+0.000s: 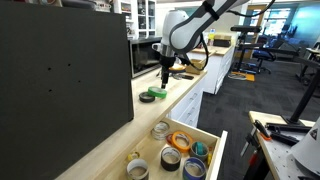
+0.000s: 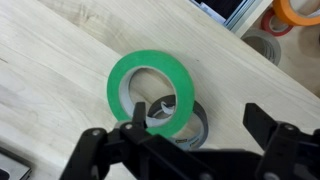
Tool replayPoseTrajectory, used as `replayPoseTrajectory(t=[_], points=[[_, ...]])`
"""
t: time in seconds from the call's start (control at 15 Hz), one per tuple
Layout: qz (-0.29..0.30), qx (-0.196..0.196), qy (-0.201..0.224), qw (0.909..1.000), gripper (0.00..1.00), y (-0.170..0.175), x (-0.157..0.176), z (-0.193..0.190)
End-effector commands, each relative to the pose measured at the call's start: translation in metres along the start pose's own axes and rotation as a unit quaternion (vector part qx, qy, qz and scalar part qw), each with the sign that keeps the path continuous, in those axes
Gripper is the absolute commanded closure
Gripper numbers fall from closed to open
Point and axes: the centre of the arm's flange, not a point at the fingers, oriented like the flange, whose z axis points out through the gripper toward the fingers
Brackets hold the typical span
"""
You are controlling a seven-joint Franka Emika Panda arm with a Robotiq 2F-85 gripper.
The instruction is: Pick the green masking tape and put it in the drawer
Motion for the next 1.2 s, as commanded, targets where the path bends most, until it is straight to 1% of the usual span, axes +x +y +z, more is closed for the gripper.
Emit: replayPoseTrajectory(t=[0.0, 0.4, 0.8, 1.13], points=[[0.016, 0.018, -0.008, 0.9997, 0.0, 0.016, 0.014, 0.02], [0.018, 0.039, -0.021, 0.9989, 0.0, 0.013, 0.026, 0.042], [0.035, 0.065, -0.035, 0.9967, 0.0, 0.019, 0.017, 0.053], [0.046, 0.087, -0.038, 0.9945, 0.0, 0.025, 0.008, 0.061]])
